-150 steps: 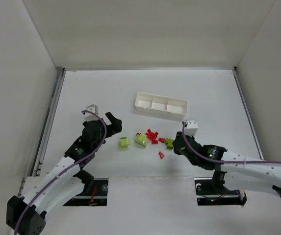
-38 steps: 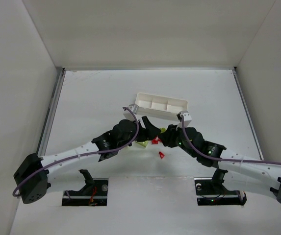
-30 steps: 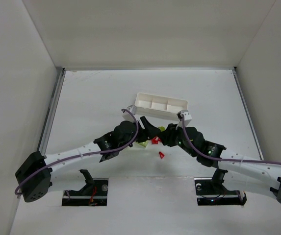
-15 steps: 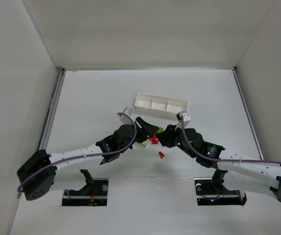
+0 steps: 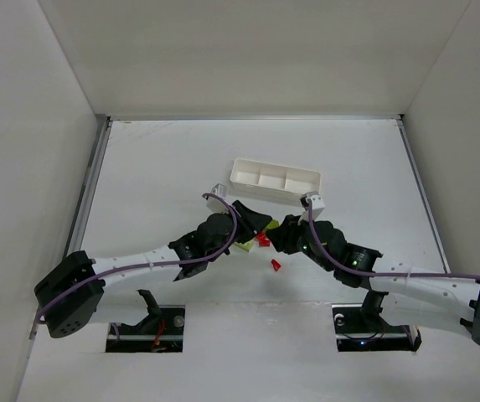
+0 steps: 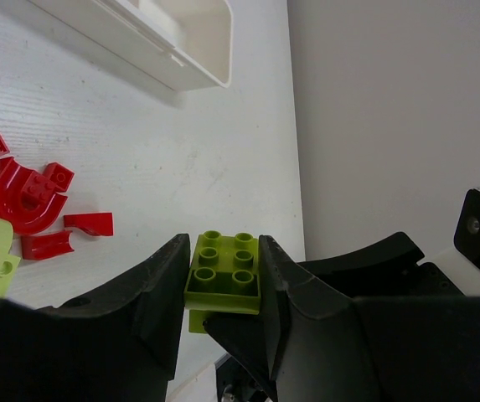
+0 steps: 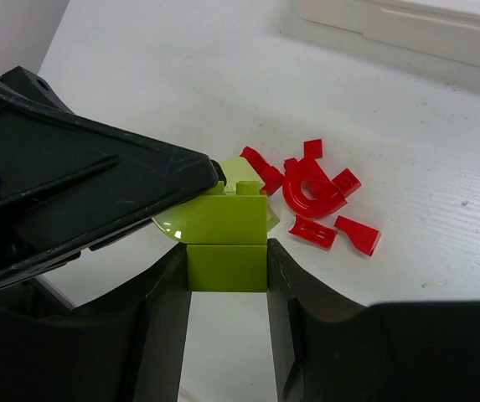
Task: Sort the legos into containers by color
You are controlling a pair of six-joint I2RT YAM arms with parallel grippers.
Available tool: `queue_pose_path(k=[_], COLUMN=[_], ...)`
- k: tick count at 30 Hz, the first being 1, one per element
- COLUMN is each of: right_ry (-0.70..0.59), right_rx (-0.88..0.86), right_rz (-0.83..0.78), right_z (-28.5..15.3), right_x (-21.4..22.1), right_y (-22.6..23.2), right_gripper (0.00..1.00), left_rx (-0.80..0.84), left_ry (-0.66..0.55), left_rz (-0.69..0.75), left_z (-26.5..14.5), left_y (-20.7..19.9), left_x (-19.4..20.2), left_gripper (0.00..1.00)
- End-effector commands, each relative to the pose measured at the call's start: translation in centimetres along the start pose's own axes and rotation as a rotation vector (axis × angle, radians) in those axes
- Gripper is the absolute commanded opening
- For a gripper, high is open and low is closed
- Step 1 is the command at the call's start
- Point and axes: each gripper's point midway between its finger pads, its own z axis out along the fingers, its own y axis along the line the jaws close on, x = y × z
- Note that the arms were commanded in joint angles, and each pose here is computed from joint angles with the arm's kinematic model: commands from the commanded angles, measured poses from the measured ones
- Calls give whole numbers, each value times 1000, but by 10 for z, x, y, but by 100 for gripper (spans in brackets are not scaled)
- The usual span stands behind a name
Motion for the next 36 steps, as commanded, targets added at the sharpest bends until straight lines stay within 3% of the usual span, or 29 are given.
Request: queue_pose_path(k=[1, 5, 11, 16, 25, 29, 36], right_ry=[-60, -65, -76, -78, -56, -56, -86], right_rx=[-67, -65, -65, -62, -31, -31, -55], right_rz=[39, 39, 30, 29, 29, 32, 67], right_z=[-2, -1, 0, 2, 7, 3, -12], right_x=[-15, -17, -22, -22, -12, -9, -15], right_y=[17, 17, 17, 17, 9, 5, 2], right_gripper=[26, 26, 26, 26, 26, 26, 26], left_rx=[35, 33, 48, 32, 42, 35, -23], left_ry=[-19, -5, 63, 83, 36, 4, -128], left_rz=[-3, 1, 11, 10, 5, 4, 13], left_z=[-1, 0, 2, 3, -3, -7, -21], left_y=[-8, -7, -10, -7, -8, -1, 28], left_x=[-4, -1, 12, 15, 1, -11, -66], left_gripper=[20, 19, 39, 43, 20, 16, 16])
